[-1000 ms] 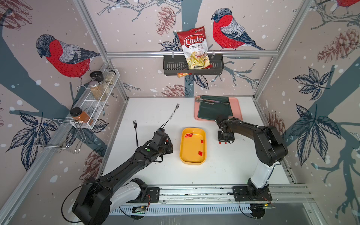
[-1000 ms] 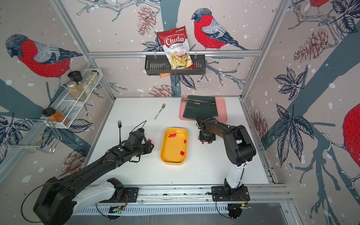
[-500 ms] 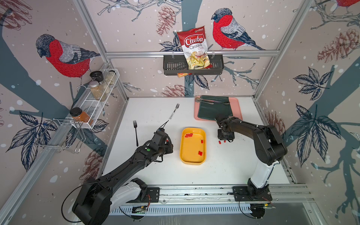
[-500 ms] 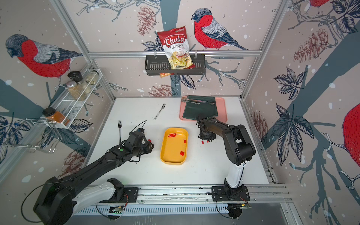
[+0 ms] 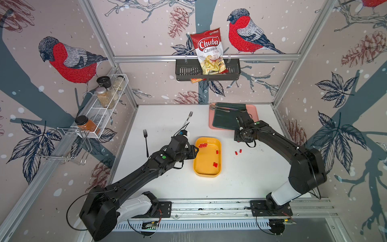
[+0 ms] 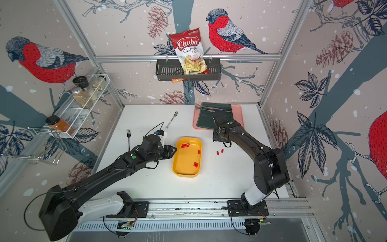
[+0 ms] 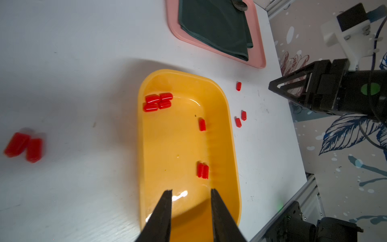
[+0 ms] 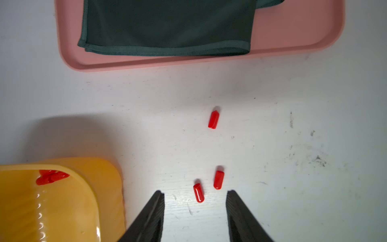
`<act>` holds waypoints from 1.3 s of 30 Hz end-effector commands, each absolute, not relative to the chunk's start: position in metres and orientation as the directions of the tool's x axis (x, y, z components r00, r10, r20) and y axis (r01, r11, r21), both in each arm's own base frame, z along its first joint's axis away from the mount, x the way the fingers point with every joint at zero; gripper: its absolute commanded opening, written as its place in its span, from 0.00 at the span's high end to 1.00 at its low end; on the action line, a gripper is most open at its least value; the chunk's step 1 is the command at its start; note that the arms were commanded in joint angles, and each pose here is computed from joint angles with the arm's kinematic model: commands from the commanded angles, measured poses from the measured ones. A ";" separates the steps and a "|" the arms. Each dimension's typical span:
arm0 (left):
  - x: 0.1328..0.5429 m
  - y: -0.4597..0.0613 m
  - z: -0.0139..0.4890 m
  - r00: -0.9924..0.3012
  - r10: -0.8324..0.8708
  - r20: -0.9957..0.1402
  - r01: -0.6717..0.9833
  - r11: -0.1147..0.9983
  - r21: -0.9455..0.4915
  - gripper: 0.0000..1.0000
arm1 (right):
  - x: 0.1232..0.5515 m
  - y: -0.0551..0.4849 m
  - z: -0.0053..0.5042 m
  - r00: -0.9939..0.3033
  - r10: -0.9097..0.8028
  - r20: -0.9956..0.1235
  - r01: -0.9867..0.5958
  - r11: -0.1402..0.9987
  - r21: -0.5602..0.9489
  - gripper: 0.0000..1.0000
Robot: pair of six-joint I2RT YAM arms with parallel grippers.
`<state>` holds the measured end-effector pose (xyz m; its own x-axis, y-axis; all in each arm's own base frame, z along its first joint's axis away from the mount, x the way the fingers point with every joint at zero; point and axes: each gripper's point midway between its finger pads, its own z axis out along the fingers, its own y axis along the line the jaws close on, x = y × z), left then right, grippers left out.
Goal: Take the screw protection sleeves out of the storage box
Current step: Place the screw protection sleeve at the center of the board, then pick up the screw protection sleeve from the storage box.
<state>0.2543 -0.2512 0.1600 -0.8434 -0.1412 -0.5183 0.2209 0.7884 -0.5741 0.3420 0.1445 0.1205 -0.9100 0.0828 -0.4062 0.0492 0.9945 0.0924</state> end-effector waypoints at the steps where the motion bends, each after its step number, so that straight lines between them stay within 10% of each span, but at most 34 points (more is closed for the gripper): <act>1: 0.264 -0.287 0.164 -0.845 -0.129 -0.519 0.249 0.763 -0.596 0.67 | 0.338 0.147 0.120 -0.908 0.136 -0.397 0.079 0.984 0.159 0.48; 9: 0.285 -0.356 0.106 -0.904 -0.028 -0.427 0.247 0.779 -0.576 0.79 | 0.330 0.150 0.102 -0.919 0.186 -0.347 0.107 0.966 0.236 0.48; 39: 0.305 -0.362 0.032 -0.928 -0.046 -0.370 0.154 0.858 -0.491 0.73 | 0.324 0.226 0.053 -0.970 0.051 -0.240 -0.018 0.961 0.277 0.53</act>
<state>0.2977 -0.3596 0.0293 -0.9408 -0.0114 -0.3388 0.1632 0.8608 -0.4821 0.3251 0.2221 0.0538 -0.9687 0.0573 -0.2416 -0.0095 0.9637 0.2668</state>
